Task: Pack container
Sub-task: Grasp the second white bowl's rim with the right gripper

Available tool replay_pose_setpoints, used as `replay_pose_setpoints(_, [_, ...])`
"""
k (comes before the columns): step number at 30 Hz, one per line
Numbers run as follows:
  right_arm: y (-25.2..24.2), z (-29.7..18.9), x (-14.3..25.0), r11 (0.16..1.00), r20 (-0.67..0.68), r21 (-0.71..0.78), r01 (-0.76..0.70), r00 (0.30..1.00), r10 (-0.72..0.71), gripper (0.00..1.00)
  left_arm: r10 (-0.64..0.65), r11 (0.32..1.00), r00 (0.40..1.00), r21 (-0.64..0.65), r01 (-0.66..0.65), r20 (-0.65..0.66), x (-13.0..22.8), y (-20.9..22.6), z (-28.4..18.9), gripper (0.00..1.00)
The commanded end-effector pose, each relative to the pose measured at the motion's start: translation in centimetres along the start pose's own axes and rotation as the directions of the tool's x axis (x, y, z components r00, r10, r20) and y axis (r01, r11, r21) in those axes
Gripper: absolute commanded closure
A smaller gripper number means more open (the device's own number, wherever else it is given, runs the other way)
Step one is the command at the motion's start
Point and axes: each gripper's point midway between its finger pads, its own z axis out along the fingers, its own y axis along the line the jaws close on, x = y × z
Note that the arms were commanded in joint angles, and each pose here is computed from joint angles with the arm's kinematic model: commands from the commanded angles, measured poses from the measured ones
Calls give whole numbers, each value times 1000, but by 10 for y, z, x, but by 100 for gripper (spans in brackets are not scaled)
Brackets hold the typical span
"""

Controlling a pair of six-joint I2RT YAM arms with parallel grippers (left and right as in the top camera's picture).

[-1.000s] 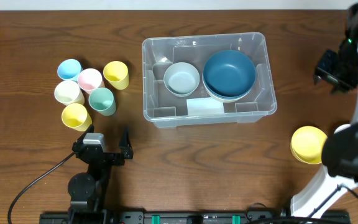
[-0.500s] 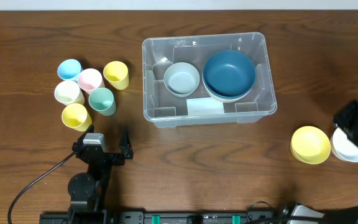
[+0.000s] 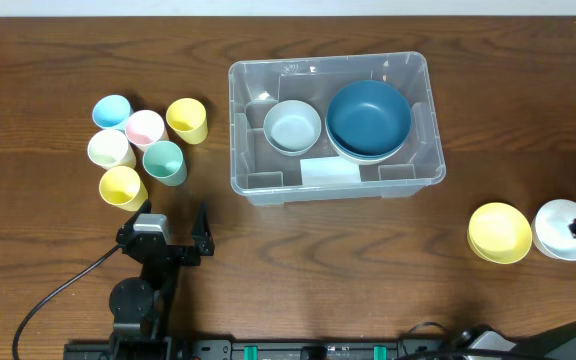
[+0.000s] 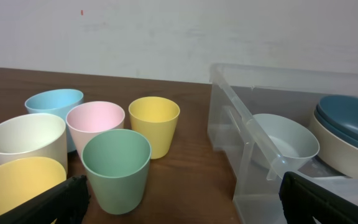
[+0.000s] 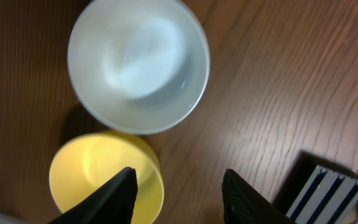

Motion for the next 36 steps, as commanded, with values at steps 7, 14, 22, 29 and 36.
replay_pose_setpoints(7, [-4, 37, -6, 997, -72, 41, -66, 995, 69, 57, 14, 1000, 999, 4, -14, -47, 15, 0, 1, 2])
replay_pose_setpoints(14, [-10, 65, -6, 992, -124, 101, -75, 988, 87, 57, 14, 1000, 999, 4, -14, -47, 15, 0, 1, 2])
replay_pose_setpoints(22, [-12, 88, -4, 989, -166, 133, -67, 982, 89, 58, 14, 1000, 999, 4, -14, -47, 15, 0, 1, 2])
replay_pose_setpoints(29, [-11, 108, 0, 988, -207, 144, -63, 974, 92, 75, 14, 1000, 999, 4, -14, -47, 15, 0, 1, 2])
replay_pose_setpoints(36, [-9, 110, -4, 989, -193, 132, -66, 977, 91, 99, 14, 1000, 999, 4, -14, -47, 15, 0, 1, 2])
